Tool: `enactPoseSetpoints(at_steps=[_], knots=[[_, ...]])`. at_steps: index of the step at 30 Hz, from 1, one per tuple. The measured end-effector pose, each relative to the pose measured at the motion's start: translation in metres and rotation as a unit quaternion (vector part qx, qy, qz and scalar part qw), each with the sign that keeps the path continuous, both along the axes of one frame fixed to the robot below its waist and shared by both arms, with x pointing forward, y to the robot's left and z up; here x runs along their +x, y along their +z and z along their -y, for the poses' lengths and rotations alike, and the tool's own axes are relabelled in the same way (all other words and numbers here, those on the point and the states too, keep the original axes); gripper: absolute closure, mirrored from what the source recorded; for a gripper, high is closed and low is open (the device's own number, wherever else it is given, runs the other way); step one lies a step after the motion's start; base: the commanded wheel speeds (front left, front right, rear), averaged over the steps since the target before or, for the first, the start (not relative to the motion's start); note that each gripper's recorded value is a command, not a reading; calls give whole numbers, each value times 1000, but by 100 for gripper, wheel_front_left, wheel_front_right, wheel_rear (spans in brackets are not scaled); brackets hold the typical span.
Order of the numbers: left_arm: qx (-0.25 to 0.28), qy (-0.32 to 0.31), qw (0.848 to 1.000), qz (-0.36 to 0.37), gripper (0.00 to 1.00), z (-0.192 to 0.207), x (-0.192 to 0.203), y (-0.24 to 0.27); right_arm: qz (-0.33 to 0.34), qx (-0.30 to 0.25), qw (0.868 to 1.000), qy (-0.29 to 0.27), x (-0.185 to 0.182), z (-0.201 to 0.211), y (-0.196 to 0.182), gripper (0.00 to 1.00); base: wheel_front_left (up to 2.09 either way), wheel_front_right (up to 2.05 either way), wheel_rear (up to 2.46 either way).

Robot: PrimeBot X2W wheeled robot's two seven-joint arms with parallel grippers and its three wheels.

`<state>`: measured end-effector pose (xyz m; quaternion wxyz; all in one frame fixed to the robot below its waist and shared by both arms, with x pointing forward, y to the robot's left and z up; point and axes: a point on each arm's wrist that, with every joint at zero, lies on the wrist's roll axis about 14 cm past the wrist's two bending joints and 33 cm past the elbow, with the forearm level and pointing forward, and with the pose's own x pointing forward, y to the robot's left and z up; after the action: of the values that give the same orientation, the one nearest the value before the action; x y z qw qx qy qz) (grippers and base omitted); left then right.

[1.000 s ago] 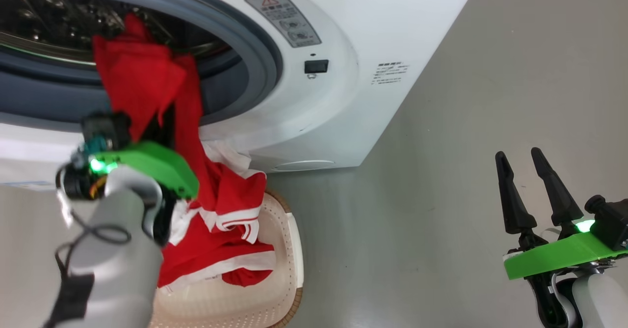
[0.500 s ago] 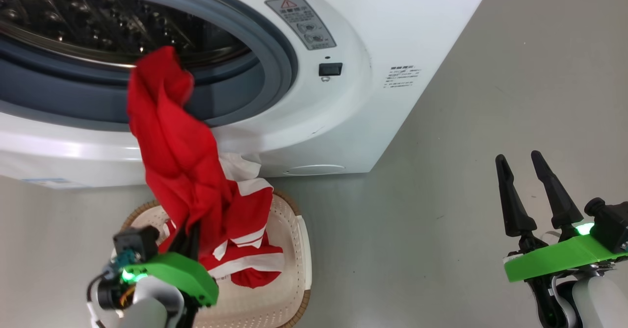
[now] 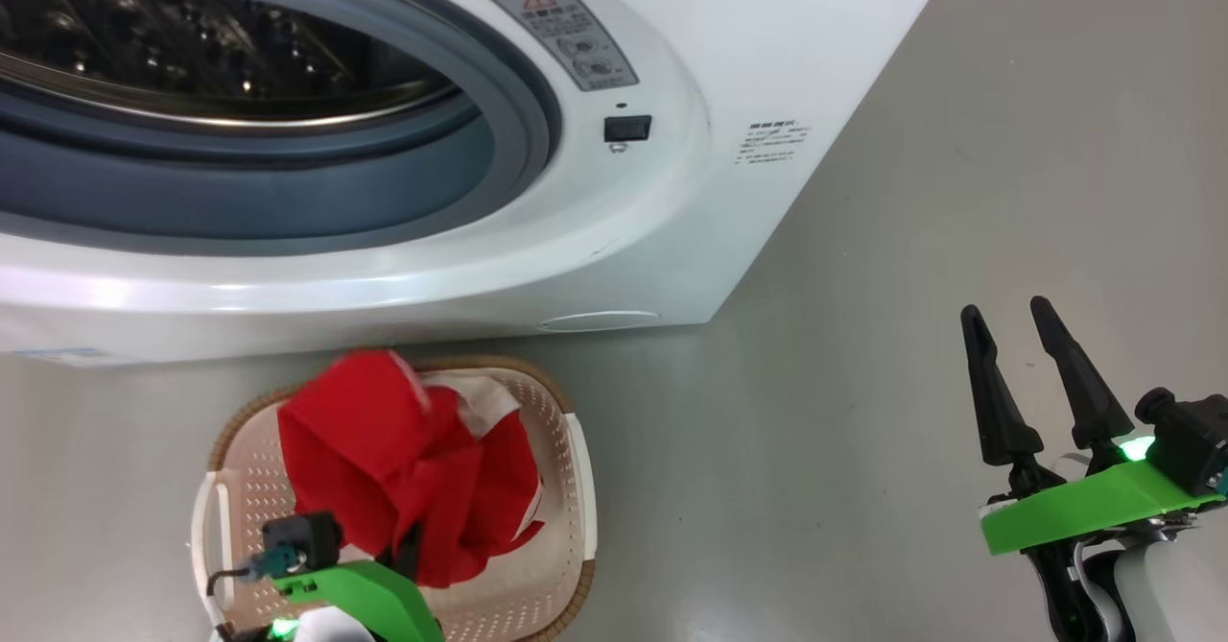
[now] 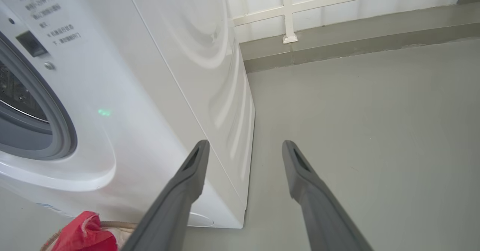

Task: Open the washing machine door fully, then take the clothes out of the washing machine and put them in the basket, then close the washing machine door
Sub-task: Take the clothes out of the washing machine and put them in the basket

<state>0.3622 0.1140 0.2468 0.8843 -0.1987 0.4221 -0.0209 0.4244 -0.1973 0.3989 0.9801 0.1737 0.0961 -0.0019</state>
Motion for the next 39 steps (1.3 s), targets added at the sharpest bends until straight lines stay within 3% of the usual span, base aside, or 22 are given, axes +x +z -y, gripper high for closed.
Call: enactPoseSetpoints(at_steps=[5,10,11,14,15,26,32,39], knots=[[1,-12,999,-31,100,4,-11,-12,-7,-2,1000,-3,-1,3,-5,0,0,0,0],[1,-11,1000,-18,100,6,8,-12,-14,-5,1000,-5,0,5,-11,0,0,0,0],[3,-12,1000,-12,84,7,12,-11,-14,-5,1000,-5,0,6,-11,0,0,0,0],[3,-11,1000,-1,9,8,21,-8,-14,-7,1000,-6,0,7,-11,0,0,0,0],[5,-12,1000,3,0,8,22,-8,-14,-8,1000,-6,0,8,-11,0,0,0,0],[9,-6,1000,25,0,4,28,3,-4,-7,1000,-4,1,7,-3,0,0,0,0],[14,9,994,109,0,-13,64,43,11,-6,1000,-1,0,4,10,0,0,0,0],[41,16,981,188,0,-27,71,85,25,-8,1000,2,-10,4,24,0,0,0,0]])
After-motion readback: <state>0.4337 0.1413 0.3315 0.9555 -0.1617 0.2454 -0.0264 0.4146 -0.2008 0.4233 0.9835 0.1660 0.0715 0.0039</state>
